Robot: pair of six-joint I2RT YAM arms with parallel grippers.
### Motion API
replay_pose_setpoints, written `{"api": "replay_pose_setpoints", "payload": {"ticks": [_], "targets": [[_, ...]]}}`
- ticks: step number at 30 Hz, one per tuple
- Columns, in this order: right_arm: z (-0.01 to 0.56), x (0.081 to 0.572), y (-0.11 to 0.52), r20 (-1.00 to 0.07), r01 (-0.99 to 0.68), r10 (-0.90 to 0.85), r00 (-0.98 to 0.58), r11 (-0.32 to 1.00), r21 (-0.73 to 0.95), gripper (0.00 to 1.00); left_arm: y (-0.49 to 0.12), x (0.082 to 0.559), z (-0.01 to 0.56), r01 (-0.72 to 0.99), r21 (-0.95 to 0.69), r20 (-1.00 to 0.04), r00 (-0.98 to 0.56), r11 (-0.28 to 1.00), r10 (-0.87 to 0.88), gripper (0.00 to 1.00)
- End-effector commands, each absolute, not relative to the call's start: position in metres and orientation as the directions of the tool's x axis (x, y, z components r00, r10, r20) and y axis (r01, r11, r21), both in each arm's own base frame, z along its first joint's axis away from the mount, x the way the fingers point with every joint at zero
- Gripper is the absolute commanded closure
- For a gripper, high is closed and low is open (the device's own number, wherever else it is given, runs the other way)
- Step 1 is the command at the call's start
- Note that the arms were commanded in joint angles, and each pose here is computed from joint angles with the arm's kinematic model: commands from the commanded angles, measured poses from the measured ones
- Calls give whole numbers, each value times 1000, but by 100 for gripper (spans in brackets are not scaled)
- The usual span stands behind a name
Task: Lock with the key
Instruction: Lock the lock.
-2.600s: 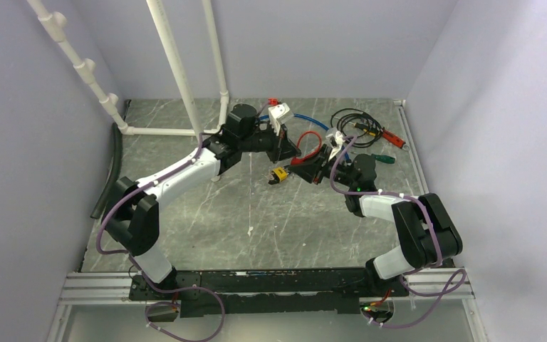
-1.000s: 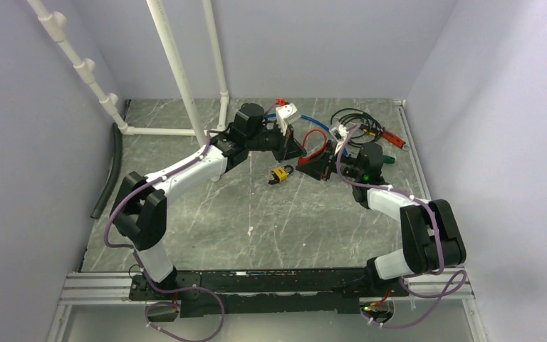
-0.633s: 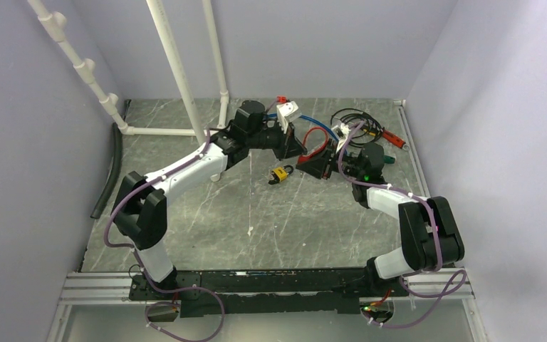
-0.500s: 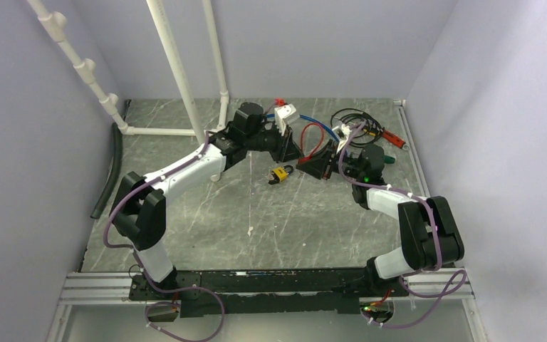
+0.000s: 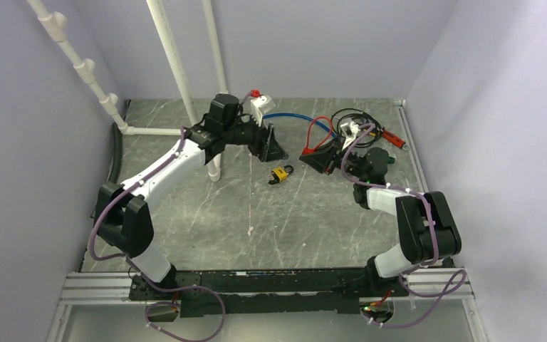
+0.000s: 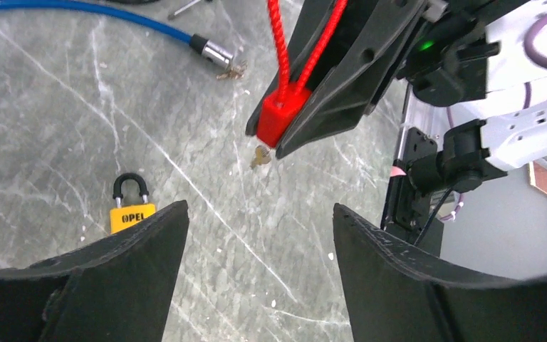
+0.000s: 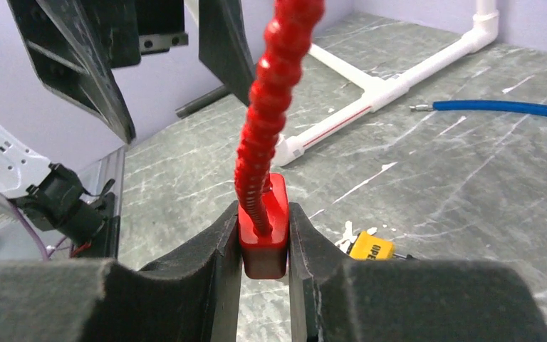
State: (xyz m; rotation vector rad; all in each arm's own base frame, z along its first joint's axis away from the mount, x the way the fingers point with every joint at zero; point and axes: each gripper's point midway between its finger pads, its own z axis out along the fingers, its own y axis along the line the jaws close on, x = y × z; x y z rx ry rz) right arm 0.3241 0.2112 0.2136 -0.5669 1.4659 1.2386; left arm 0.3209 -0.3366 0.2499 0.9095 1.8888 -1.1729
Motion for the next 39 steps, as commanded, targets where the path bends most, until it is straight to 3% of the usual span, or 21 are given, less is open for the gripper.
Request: {"api": "replay_pose_setpoints", "payload": {"ticks": [1,8,18,32,39], "targets": [[235,303,222,-951,-930,244,-188,267,252,100,-340,307,284,888,-396,-891,-433,232,137,20],[233,275,248,-958,-963,193,-212,126,239,100,-351,290,302,901,-429,-896,-434,71,96,20],[231,261,261,-960,-971,165,-225,43,235,100,-360,277,290,875,-484,-871,-483,11,90,27],[233,255,263,-957,-970,161,-241,3,244,100,-375,263,277,849,-527,-845,-518,-44,129,53],[236,256,263,-955,-968,164,-247,-1,250,100,-378,258,273,841,-538,-838,-526,-62,143,80]]}}
